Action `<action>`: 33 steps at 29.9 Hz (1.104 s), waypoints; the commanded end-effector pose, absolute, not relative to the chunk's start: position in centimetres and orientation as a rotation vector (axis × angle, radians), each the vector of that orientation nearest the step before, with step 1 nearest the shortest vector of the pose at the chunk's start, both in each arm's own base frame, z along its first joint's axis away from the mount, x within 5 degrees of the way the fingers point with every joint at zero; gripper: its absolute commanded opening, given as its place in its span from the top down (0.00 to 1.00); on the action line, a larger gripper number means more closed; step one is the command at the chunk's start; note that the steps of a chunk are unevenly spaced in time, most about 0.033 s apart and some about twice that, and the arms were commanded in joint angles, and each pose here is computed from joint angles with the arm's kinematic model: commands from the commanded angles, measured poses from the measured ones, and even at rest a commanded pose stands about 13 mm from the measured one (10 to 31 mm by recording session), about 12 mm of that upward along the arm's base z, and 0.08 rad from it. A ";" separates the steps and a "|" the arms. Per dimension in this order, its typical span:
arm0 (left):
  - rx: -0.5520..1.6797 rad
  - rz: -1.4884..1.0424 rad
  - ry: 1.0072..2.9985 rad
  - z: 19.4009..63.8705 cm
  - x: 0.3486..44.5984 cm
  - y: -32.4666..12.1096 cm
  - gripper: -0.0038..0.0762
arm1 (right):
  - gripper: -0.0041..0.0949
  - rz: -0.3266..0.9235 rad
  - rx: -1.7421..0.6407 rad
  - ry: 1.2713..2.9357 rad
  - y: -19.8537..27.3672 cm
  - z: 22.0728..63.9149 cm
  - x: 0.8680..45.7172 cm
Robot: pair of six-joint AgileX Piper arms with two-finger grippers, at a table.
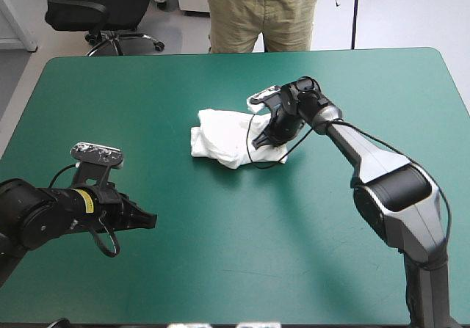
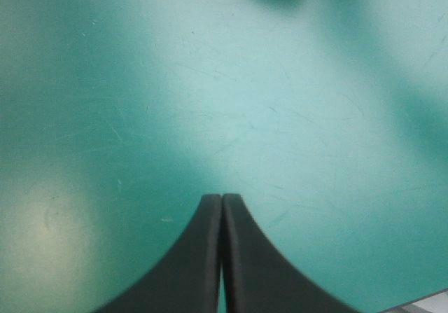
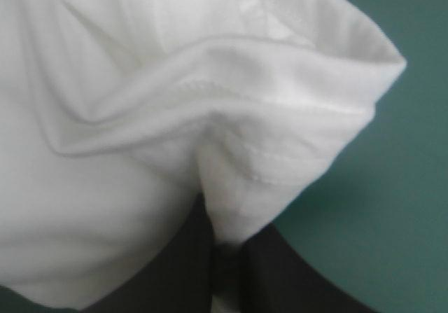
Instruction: Fold the cloth
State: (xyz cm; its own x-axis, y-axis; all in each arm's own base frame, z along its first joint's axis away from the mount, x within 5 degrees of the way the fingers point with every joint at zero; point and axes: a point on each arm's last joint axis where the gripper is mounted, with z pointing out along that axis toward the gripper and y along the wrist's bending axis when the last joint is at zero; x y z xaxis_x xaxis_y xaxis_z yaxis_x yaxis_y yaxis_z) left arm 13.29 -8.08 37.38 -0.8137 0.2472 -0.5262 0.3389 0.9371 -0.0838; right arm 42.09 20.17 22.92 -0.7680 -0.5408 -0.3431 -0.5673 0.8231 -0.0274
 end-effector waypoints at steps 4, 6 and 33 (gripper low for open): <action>0.397 -0.278 2.526 38.3 13.1 -8.1 0.97 | 0.98 -0.189 -0.669 2.595 12.3 26.9 39.2; 0.395 -0.293 2.516 38.4 13.1 -8.2 0.97 | 0.98 -0.237 -0.616 2.614 9.9 27.2 38.3; 0.414 -0.322 2.453 38.7 13.4 -8.5 0.97 | 0.94 -0.348 0.192 2.722 -10.6 29.9 31.5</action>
State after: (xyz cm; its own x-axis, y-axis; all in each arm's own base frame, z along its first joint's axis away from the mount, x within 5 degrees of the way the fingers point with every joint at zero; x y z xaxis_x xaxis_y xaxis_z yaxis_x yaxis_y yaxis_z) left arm 13.45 -8.43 37.58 -0.7985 0.2332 -0.5550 0.3508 0.9295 -0.1141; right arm 31.98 -10.53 27.62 -0.9451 0.0872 -0.3148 0.1607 0.9631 -0.2159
